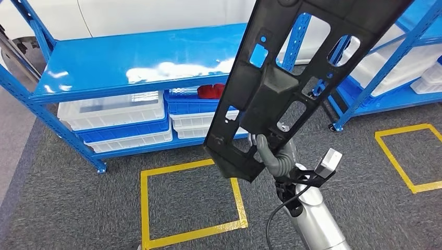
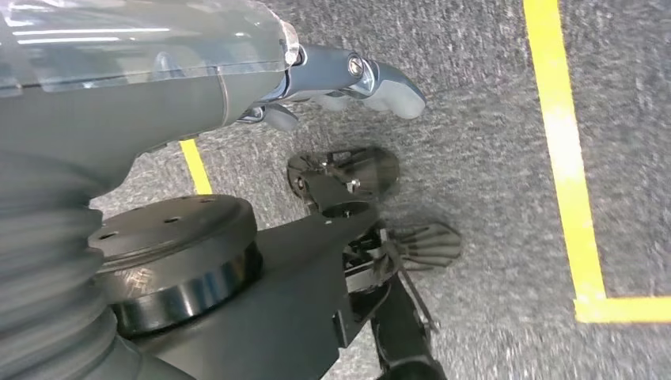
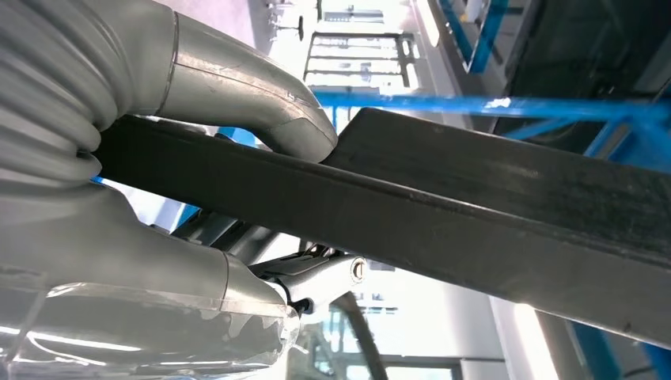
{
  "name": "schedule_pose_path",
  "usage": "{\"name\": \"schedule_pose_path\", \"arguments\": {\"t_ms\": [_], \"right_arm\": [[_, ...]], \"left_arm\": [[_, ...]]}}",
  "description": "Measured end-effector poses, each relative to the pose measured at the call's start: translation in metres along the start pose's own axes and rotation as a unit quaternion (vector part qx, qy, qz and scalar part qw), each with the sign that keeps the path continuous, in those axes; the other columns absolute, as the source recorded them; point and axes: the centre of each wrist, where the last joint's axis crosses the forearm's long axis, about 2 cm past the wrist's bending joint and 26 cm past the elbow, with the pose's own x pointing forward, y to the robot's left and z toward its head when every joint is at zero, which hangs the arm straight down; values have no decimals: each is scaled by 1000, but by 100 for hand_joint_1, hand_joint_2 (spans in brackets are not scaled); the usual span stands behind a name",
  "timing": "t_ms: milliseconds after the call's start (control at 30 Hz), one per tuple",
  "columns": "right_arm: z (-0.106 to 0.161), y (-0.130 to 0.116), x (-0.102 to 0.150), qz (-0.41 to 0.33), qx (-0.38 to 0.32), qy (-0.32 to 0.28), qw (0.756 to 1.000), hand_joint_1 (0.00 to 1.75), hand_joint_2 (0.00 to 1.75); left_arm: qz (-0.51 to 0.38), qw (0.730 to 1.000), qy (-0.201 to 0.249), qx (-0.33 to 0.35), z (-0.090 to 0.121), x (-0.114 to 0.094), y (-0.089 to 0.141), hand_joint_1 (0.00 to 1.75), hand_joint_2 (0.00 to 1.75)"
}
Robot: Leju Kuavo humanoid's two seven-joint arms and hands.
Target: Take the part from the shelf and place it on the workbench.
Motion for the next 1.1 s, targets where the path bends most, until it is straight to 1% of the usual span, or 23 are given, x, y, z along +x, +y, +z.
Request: {"name": "schedule_pose_path", "arguments": {"t_ms": [300, 600, 1100], "right_arm": [[9, -1, -1, -9, -12, 0, 1000, 175, 175], [11, 0, 0, -28, 1, -9, 1000, 175, 175], [15, -1, 0, -43, -3, 2, 999, 175, 175]], "left_arm": [[-4, 1000, 1, 1, 0, -2, 0, 0, 175], [-12, 1000, -16, 22, 0, -1, 1, 0, 175], [-22, 999, -13, 26, 0, -2, 1, 0, 175]]}}
